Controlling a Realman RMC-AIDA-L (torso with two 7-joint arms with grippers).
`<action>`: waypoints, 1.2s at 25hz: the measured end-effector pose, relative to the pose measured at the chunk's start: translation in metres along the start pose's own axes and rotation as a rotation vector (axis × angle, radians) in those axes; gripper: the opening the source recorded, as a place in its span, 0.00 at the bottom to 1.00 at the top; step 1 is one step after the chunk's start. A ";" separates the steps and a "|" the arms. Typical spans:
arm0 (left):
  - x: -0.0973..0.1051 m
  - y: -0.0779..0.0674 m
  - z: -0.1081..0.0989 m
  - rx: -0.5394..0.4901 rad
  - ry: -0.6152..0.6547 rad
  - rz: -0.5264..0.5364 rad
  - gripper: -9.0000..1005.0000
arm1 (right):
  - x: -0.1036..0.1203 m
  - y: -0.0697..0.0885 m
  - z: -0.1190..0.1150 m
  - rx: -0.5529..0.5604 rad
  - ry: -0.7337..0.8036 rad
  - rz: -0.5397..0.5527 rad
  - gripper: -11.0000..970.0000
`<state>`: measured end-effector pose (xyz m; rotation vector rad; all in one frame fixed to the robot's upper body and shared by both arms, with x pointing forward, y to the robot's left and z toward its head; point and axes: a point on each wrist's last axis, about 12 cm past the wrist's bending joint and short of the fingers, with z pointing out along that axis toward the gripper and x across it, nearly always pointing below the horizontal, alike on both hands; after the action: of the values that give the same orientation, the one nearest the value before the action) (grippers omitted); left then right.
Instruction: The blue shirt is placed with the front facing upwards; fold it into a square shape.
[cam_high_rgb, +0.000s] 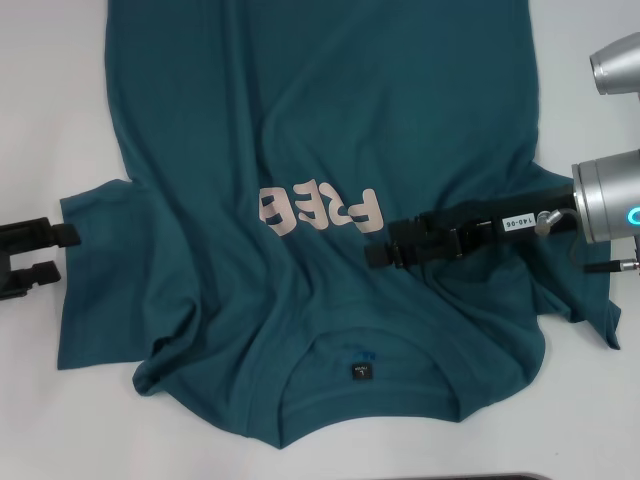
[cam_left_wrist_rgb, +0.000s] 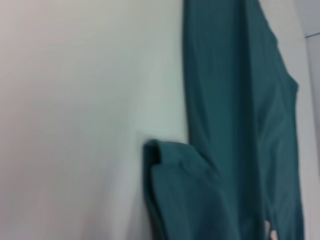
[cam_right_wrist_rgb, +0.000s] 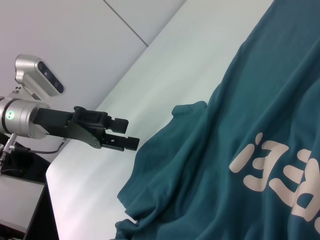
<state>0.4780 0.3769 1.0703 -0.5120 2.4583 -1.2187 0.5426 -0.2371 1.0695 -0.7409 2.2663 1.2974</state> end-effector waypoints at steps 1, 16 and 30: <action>0.000 0.001 0.000 -0.006 -0.001 -0.001 0.72 | 0.000 0.000 0.000 0.000 0.000 0.000 0.93; 0.003 0.005 0.007 -0.022 0.021 -0.021 0.72 | 0.001 0.000 0.000 0.001 0.000 0.003 0.92; 0.002 0.006 0.009 -0.032 0.015 -0.019 0.72 | 0.003 -0.001 -0.002 0.004 -0.001 0.007 0.92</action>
<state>0.4798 0.3731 1.0602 -0.5378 2.4953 -1.1962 0.5405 -0.2397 1.0677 -0.7319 2.2717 1.2960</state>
